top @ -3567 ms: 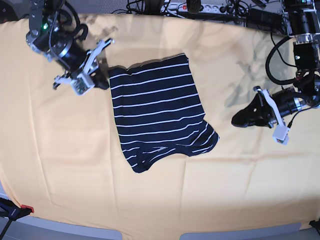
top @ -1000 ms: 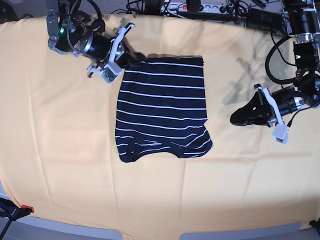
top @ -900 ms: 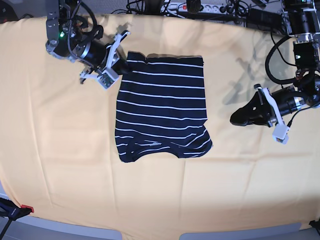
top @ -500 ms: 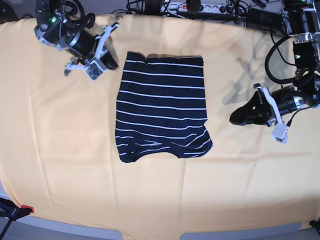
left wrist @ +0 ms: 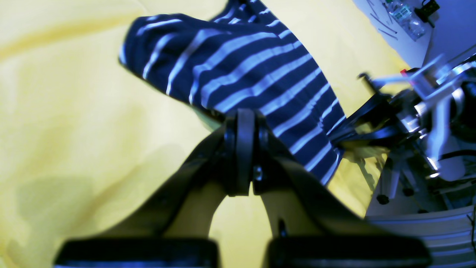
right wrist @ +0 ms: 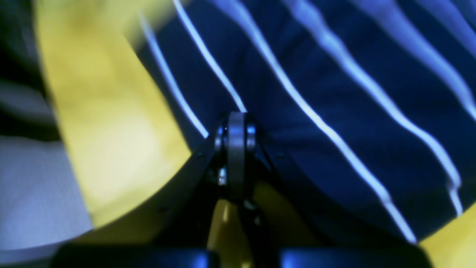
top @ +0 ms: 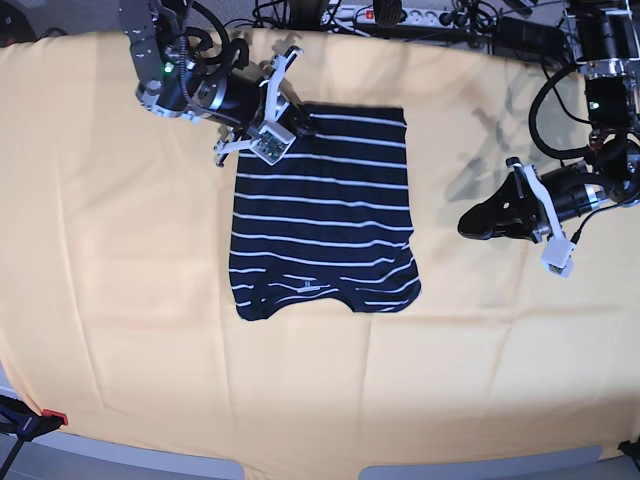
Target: Fold the T-shirt properly
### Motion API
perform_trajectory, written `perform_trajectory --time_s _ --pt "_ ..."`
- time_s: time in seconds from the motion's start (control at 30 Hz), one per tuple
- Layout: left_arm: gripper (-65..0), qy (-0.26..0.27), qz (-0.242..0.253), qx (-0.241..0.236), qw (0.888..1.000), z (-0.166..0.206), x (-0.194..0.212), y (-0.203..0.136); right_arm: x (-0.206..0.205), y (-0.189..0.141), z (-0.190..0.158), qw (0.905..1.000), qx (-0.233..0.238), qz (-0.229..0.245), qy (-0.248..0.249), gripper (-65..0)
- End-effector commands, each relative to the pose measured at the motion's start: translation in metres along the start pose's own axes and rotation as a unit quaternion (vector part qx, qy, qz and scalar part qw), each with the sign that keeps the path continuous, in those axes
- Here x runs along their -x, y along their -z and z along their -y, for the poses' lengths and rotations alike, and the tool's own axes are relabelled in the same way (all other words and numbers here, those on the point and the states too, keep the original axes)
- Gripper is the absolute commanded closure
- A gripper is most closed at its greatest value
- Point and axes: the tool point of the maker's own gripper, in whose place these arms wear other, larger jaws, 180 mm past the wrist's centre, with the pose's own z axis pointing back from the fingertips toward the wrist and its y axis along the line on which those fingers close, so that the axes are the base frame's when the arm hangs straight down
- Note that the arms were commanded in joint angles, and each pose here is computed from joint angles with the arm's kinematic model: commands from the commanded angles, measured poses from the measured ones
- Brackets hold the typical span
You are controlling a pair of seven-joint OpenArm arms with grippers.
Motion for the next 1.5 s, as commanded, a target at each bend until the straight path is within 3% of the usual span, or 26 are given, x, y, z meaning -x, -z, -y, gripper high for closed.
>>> perform_trajectory --time_s 0.0,0.07,0.2,0.4,0.53,0.63,0.8,0.97,1.1,1.23,1.3,1.47 --pt "0.0 0.019 0.02 0.005 1.0 0.002 -0.018 -0.005 0.012 -0.003 0.014 0.9987 0.031 -0.04 -0.011 0.0" --pt "0.0 0.021 0.017 0.003 1.0 0.002 -0.017 -0.007 0.043 -0.012 0.029 0.9912 0.072 -0.111 -0.006 0.0" --pt "0.0 0.024 0.014 0.0 1.0 0.0 -0.018 -0.009 0.053 -0.029 0.032 0.9884 0.091 -0.122 -0.003 0.0" --pt "0.0 0.025 0.007 -0.002 1.0 -0.001 -0.016 -0.01 -0.017 -0.049 0.01 0.9969 0.072 -0.016 -0.028 0.0" --pt "0.0 0.031 -0.01 -0.008 0.999 -0.004 -0.014 -0.015 -0.025 -0.057 0.017 0.9941 0.095 -0.013 -0.051 0.0" --pt "0.0 0.037 -0.016 -0.014 0.999 -0.006 -0.015 -0.02 -0.025 -0.064 0.031 0.9919 0.121 -0.008 -0.038 0.0" --pt "0.0 0.025 -0.038 -0.005 0.999 -0.003 -0.003 -0.025 -0.029 -0.082 0.036 0.9924 0.121 0.025 -0.002 0.0" --pt "0.0 -0.01 -0.092 0.024 0.995 0.017 0.037 -0.035 -0.05 -0.124 0.017 0.9905 0.066 0.117 0.032 0.0" --pt "0.0 0.005 -0.115 0.037 0.993 0.047 0.053 -0.041 -0.062 -0.165 0.012 0.9773 0.04 0.183 0.099 0.0" --pt "0.0 0.051 -0.127 0.049 0.989 0.085 0.054 -0.05 -0.046 -0.191 0.007 0.9729 0.029 0.169 0.155 0.0" --pt "0.0 0.07 -0.133 0.052 0.987 0.103 0.056 -0.055 -0.018 -0.2 0.01 0.9766 0.062 0.111 0.173 0.0" --pt "0.0 0.097 -0.164 0.057 0.98 0.141 0.067 -0.07 0.023 -0.235 0.012 0.9661 0.131 0.046 0.218 0.0"
